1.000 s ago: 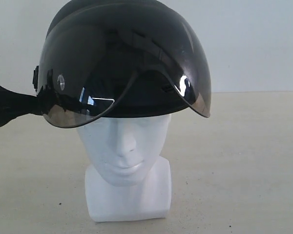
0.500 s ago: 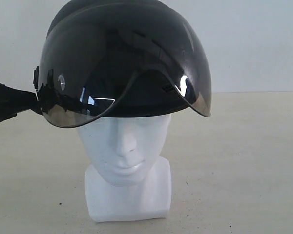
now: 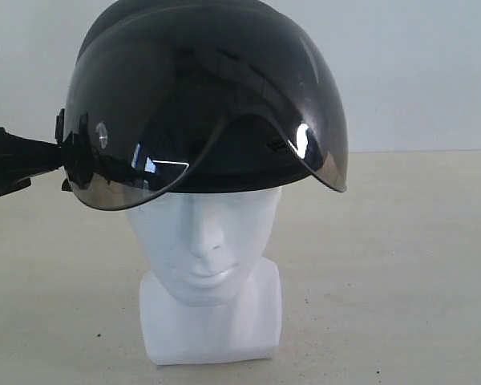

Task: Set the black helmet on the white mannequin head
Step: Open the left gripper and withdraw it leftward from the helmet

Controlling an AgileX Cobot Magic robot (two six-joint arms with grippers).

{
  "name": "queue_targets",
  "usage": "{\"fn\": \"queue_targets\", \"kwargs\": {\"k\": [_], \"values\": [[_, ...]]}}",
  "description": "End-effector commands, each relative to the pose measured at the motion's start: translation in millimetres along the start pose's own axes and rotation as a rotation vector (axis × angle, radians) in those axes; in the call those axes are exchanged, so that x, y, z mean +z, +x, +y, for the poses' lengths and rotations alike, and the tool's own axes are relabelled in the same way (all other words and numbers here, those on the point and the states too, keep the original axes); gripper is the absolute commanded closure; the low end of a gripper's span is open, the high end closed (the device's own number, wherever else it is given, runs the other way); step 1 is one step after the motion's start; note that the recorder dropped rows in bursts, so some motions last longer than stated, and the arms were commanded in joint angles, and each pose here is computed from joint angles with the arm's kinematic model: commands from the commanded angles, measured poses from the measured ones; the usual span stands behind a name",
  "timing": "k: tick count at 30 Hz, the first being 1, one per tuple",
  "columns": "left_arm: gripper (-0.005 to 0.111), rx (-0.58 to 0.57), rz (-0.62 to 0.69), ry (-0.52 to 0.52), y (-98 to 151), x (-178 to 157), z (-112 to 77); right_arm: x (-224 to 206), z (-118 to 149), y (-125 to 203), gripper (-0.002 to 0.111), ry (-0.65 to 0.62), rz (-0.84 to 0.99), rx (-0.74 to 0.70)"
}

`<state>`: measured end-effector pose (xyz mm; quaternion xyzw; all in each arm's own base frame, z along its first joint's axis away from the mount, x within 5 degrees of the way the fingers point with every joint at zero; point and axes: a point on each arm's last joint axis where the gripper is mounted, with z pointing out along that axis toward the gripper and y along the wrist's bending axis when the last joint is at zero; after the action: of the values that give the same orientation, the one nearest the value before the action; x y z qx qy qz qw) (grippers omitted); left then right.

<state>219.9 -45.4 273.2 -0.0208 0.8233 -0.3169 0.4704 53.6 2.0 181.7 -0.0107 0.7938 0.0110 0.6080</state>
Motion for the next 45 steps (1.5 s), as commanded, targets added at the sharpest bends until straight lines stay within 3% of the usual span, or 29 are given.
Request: {"fn": "queue_targets", "kwargs": {"k": [1,7,12,15,20,28,32,34,39,45], "values": [[0.05,-0.008,-0.032,0.046,-2.2,-8.0,-7.8,-0.3,-0.3,-1.3,0.108,0.004,-0.017,-0.005],[0.05,0.141,-0.103,-0.017,-7.3,-32.7,-17.7,-0.3,-0.3,-1.3,0.108,0.004,-0.017,-0.005],[0.051,0.164,-0.194,-0.054,-9.2,-60.7,-29.2,-0.3,-0.3,-1.3,0.108,0.004,-0.017,-0.005],[0.064,0.182,-0.227,-0.042,-2.6,-72.1,-33.9,-0.3,-0.3,-1.3,0.108,0.004,-0.017,-0.005],[0.102,0.199,-0.3,-0.099,8.5,-86.8,-30.0,-0.3,-0.3,-1.3,0.108,0.004,-0.017,-0.005],[0.102,0.194,-0.515,-0.257,0.2,-114.0,-25.4,-0.3,-1.3,-1.3,0.108,0.016,-0.016,-0.09],[0.102,0.192,-0.525,-0.27,-0.5,-115.0,-24.4,-0.4,-2.3,-3.6,0.108,0.031,-0.038,-0.228],[0.102,0.198,-0.51,-0.247,0.8,-113.9,-26.4,-1.3,-2.0,-12.9,0.108,0.045,-0.139,-0.311],[0.102,0.211,-0.52,-0.234,1.7,-117.3,-29.3,-14.9,0.4,-49.3,0.108,0.087,-0.571,-0.305],[0.102,0.217,-0.521,-0.233,1.8,-117.7,-29.6,-39.4,2.5,-74.6,0.108,0.124,-0.96,-0.295]]}}
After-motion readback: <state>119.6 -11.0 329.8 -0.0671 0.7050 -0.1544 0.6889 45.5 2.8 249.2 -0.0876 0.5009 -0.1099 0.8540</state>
